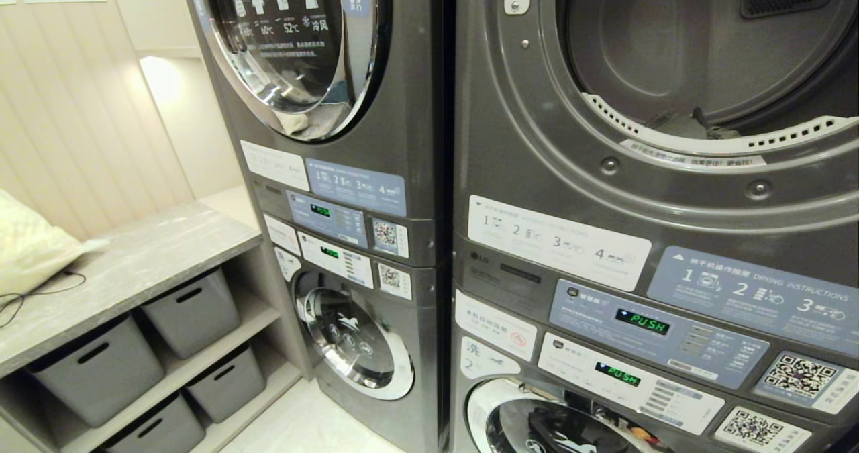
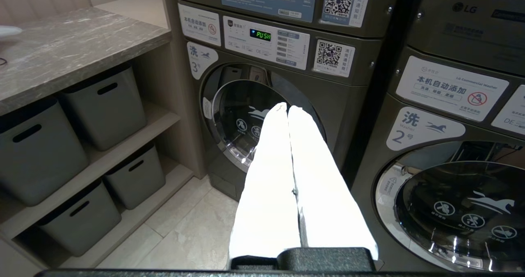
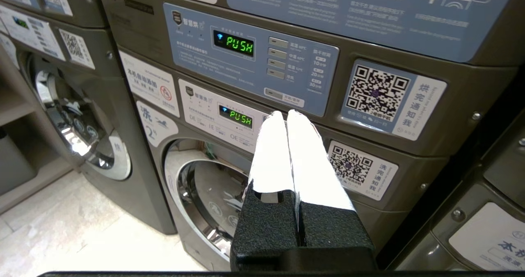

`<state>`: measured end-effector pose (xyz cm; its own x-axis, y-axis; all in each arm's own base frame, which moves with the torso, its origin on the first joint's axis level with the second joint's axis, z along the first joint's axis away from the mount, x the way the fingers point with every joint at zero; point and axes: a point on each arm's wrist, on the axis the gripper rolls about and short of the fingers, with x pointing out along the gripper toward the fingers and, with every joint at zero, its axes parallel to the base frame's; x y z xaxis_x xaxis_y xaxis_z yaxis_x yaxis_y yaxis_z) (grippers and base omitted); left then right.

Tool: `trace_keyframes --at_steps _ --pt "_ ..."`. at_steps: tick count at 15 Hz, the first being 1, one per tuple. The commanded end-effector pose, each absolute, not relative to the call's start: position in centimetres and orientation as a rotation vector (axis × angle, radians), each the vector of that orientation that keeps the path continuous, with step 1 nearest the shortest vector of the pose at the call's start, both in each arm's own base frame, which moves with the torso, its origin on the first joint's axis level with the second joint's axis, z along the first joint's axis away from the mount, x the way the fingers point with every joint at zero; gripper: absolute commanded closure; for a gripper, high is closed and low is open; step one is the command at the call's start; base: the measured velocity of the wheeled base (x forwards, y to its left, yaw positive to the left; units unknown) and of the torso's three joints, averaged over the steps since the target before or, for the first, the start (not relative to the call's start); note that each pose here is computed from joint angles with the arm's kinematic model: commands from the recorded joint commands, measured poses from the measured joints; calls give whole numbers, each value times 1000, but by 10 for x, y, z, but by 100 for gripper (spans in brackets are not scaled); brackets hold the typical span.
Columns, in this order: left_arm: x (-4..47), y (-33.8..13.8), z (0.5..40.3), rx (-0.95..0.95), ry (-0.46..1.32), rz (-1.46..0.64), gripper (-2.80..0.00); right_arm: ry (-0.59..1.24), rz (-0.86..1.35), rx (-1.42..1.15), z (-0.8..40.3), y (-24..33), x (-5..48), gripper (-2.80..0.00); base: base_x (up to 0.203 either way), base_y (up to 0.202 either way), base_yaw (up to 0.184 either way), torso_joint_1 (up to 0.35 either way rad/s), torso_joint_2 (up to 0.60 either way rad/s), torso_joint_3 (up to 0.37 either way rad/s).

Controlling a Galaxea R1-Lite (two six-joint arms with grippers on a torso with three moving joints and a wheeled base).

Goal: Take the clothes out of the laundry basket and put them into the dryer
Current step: Close the dryer

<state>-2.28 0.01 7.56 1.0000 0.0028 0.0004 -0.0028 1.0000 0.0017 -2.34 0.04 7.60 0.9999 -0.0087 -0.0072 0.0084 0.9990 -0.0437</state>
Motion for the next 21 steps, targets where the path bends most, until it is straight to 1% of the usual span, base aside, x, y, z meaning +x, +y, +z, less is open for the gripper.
trace_keyframes --at_steps 1,3,5,21 --pt "-23 0 76 2 -2 3 0 7 -9 -36 76 0 -23 0 0 0 0 0 0 0" --pt "-23 0 76 2 -2 3 0 -2 -9 -34 76 0 -23 0 0 0 0 0 0 0" --pt "-23 0 76 2 -2 3 0 -1 -11 -34 76 0 -23 0 8 11 -112 7 8 3" --pt "-23 0 76 2 -2 3 0 -1 -11 -21 76 0 -23 0 1 8 -169 -1 7 6"
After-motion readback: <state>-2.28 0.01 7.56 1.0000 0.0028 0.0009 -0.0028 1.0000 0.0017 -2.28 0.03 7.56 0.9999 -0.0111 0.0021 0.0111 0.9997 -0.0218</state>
